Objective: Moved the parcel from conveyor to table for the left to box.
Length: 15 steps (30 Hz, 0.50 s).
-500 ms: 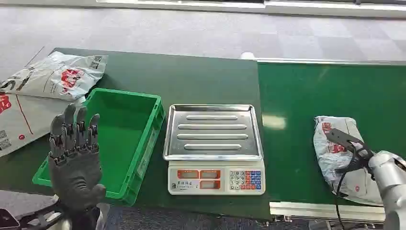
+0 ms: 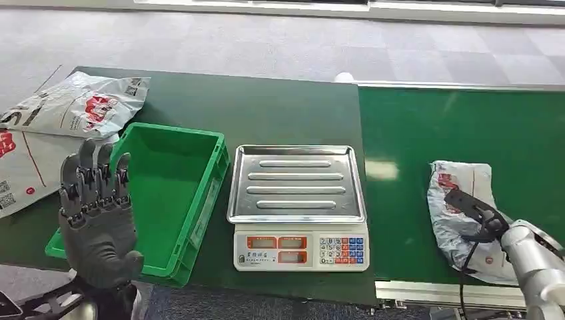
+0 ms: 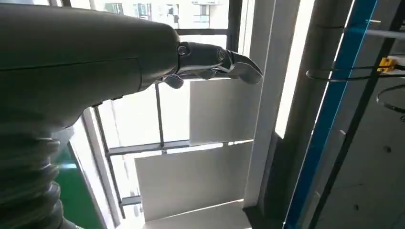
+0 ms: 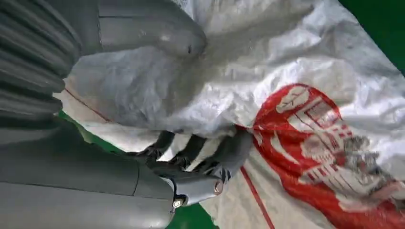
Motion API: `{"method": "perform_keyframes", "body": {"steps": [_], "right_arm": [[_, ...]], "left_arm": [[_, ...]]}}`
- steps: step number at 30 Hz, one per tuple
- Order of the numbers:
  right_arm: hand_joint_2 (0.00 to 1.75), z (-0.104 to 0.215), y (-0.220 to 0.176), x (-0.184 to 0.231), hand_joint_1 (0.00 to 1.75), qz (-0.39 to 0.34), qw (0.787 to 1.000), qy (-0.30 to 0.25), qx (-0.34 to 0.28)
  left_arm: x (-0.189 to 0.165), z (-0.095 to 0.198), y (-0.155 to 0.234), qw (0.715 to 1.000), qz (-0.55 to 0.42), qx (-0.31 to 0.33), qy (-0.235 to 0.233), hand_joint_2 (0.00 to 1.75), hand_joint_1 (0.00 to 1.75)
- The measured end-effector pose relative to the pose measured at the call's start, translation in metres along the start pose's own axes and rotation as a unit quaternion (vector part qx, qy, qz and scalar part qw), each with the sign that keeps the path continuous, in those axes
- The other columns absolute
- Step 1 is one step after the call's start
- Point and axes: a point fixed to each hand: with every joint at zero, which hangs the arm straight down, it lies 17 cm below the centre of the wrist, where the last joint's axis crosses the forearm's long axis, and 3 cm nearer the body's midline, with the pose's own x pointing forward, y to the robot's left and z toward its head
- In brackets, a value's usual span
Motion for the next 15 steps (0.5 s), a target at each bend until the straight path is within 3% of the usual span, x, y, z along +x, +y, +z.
{"method": "perform_keyframes", "body": {"steps": [9, 15], "right_arm": [[1.75, -0.004, 0.002, 0.010, 1.75, 0.021, 0.999, -0.018, -0.028], [1.75, -0.002, -0.070, 0.035, 1.75, 0.085, 0.981, -0.016, -0.173]], "left_arm": [[0.003, -0.002, 0.000, 1.000, -0.004, 0.001, -0.005, 1.75, 0.00], [0.011, -0.006, 0.000, 1.000, -0.009, 0.003, -0.016, 1.75, 0.00]]}}
